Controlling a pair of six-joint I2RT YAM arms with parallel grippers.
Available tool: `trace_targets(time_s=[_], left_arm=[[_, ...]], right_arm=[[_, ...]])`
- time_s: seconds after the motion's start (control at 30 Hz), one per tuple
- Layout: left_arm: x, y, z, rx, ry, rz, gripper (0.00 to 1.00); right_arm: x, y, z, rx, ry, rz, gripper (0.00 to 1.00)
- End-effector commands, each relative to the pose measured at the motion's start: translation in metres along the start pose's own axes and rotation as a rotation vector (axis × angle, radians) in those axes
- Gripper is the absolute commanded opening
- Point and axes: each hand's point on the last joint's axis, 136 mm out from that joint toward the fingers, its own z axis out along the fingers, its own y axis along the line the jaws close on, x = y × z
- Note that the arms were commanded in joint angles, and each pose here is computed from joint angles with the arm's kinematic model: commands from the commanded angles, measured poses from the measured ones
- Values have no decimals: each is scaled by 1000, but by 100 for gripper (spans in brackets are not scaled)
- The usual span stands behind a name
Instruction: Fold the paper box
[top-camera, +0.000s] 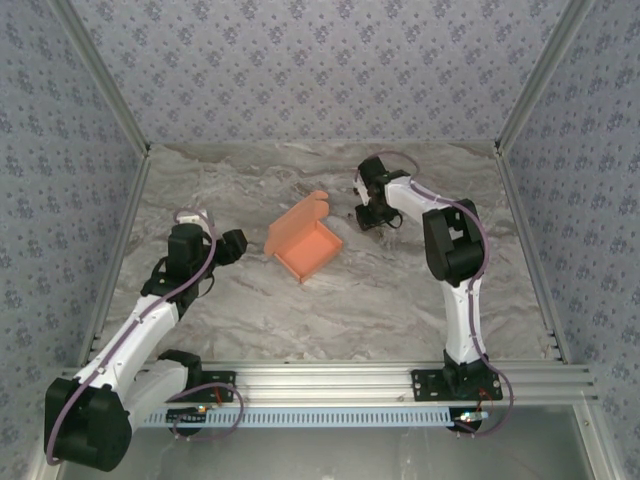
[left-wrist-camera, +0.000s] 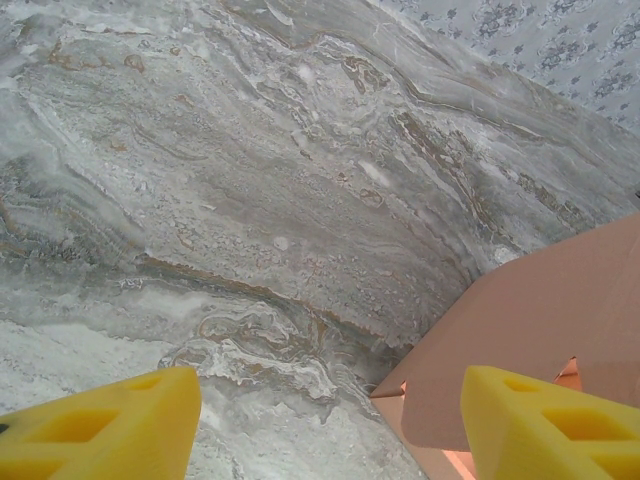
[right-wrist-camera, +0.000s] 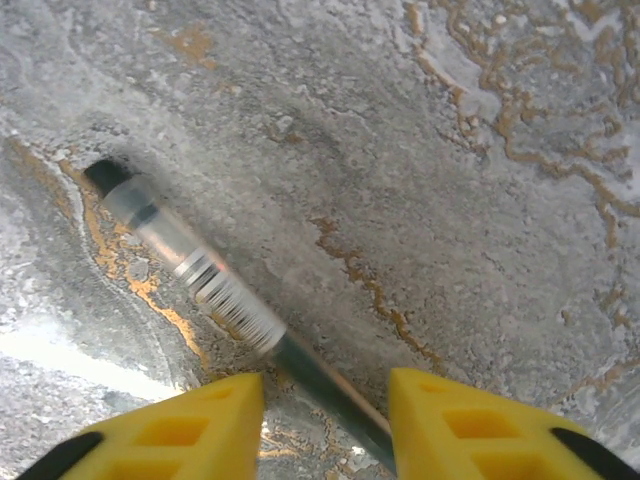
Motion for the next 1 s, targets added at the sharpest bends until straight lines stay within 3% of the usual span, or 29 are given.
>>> trace_targets(time_s=[0.0,0.23,0.53,0.8,0.97], left_arm=[[-13,-4,-4,6,-40,19,70],[-11,-3,-3,8,-35,15,70],[-3,-3,2,20,-7,8,70],[0,-3,2,27,1,5,70],[0,-4,1,30,0,8,70]], right_arm=[[16,-4,7,10,80,7,29],[27,-1,3,7,84,44,12],[16,25,-48,-170,-152,240,7],[26,95,-103,-500,-338,467,7],[25,150,-121,-605,-386,544,8]])
